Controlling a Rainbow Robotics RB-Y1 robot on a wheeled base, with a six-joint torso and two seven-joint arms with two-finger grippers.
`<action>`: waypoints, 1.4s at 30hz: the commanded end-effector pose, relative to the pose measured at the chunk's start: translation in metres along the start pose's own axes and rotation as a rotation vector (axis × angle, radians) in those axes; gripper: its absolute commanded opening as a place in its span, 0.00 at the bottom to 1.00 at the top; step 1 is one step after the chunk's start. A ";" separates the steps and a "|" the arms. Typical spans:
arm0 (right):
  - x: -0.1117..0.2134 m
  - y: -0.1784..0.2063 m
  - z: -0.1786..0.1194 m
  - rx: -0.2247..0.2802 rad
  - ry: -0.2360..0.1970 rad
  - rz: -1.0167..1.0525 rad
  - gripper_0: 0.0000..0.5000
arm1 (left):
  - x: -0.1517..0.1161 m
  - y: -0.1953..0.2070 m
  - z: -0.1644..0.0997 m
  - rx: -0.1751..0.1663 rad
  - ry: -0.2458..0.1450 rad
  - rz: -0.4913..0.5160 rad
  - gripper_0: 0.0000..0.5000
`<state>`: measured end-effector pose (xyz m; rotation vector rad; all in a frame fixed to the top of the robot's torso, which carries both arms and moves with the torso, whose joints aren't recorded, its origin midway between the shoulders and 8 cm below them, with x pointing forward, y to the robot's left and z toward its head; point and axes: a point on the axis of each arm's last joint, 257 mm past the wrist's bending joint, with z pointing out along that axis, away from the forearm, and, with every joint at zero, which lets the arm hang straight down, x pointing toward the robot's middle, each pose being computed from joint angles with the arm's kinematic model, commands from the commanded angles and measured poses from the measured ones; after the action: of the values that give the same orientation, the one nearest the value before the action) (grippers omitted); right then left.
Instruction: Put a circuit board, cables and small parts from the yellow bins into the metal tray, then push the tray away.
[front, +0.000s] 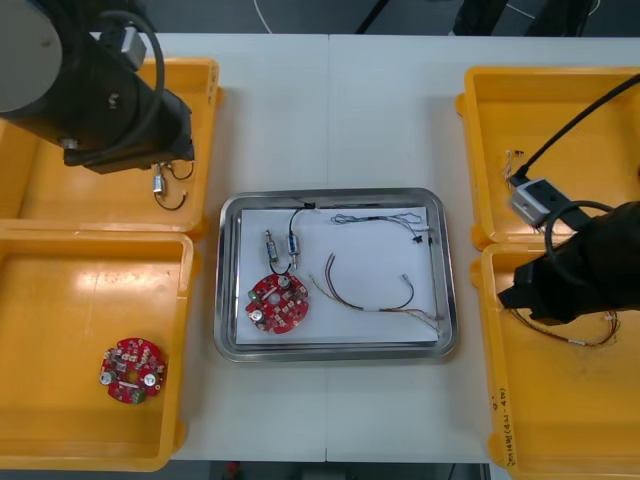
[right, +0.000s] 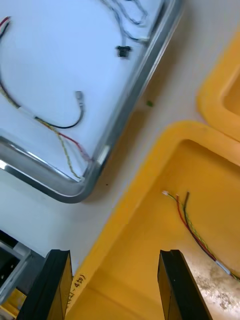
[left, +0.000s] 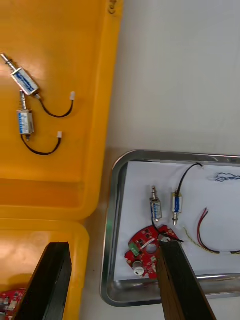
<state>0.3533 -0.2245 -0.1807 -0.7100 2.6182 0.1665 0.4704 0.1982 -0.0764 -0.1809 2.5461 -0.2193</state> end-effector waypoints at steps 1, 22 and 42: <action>-0.012 0.023 0.001 0.026 0.023 -0.140 1.00 | -0.009 0.039 -0.014 -0.041 -0.028 0.105 1.00; -0.037 0.133 0.056 0.080 0.072 -0.703 1.00 | 0.004 0.145 -0.029 -0.100 0.000 0.143 1.00; -0.052 0.199 0.105 0.050 0.002 -1.127 1.00 | 0.030 0.189 -0.031 -0.132 0.050 0.103 1.00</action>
<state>0.3389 -0.0250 -0.2550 -1.8810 1.9609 -0.2112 0.4207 0.3615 -0.1147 -0.2026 2.6209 -0.1113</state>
